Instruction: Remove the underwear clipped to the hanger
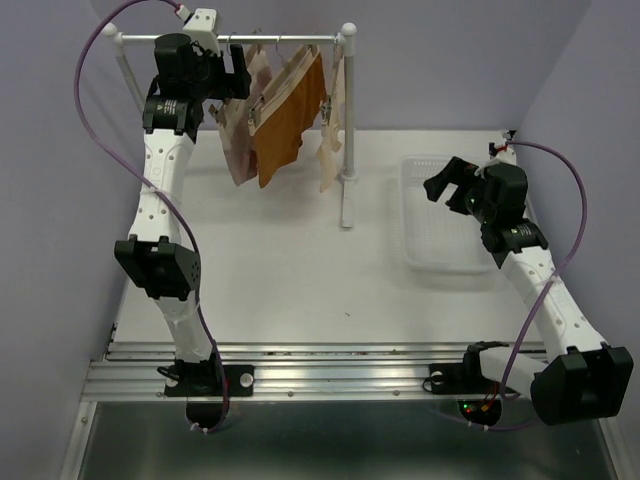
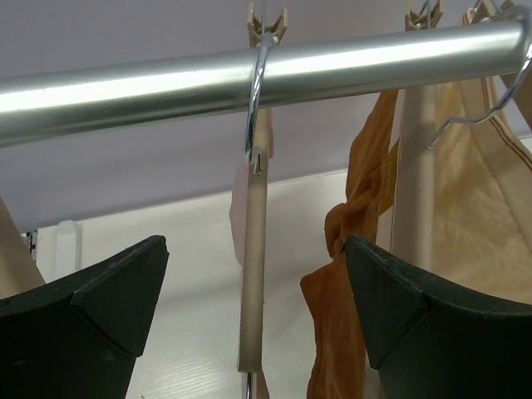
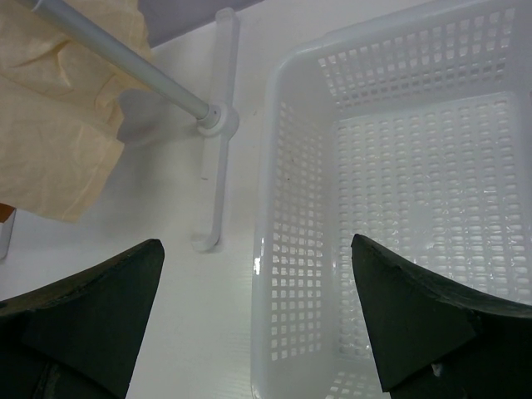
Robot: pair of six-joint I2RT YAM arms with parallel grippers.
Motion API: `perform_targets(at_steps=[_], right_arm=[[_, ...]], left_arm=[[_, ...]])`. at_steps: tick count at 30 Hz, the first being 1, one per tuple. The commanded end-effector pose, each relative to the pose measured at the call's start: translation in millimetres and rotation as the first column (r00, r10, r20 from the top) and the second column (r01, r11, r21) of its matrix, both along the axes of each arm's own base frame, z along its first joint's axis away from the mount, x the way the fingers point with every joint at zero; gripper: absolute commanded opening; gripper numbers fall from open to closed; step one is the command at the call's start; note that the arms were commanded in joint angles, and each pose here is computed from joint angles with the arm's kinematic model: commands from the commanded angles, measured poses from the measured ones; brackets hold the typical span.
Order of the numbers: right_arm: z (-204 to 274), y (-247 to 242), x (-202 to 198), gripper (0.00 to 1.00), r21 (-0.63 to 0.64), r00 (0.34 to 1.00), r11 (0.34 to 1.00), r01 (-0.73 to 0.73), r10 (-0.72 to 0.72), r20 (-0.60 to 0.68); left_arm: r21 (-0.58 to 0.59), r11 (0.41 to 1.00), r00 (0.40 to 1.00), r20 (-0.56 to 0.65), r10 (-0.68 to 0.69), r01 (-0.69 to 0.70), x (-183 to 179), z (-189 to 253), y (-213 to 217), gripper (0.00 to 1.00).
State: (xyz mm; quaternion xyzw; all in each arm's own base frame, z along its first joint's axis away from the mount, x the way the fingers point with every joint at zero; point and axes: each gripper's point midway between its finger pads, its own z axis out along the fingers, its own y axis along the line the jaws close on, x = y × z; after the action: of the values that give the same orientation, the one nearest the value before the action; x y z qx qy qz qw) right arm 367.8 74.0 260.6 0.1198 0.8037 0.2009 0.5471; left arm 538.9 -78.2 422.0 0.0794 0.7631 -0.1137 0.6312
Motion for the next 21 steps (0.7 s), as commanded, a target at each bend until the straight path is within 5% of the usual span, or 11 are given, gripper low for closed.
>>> perform_targets(at_steps=[1, 7, 16, 21], right_arm=[[23.4, 0.7, 8.6, 1.0, -0.008, 0.997, 1.0, -0.01, 0.01, 0.078], [23.8, 0.9, 8.5, 1.0, -0.009, 0.997, 1.0, -0.012, 0.012, 0.078], [25.6, -1.2, 8.0, 1.0, -0.017, 0.997, 1.0, -0.003, 0.004, 0.082], [25.8, -3.5, 6.7, 1.0, -0.02, 0.997, 1.0, 0.009, -0.007, 0.083]], left_arm=[[0.008, 1.0, 0.996, 0.085, 0.028, -0.028, 3.5, 28.5, 7.7, 0.99], [0.013, 0.999, 0.997, 0.069, 0.041, -0.042, 13.7, 17.8, 9.4, 0.98], [0.021, 0.999, 0.998, 0.049, 0.04, -0.041, 23.1, 4.3, 9.0, 0.74], [0.03, 0.999, 0.998, 0.058, 0.04, -0.041, 24.2, 5.7, 9.6, 0.47]])
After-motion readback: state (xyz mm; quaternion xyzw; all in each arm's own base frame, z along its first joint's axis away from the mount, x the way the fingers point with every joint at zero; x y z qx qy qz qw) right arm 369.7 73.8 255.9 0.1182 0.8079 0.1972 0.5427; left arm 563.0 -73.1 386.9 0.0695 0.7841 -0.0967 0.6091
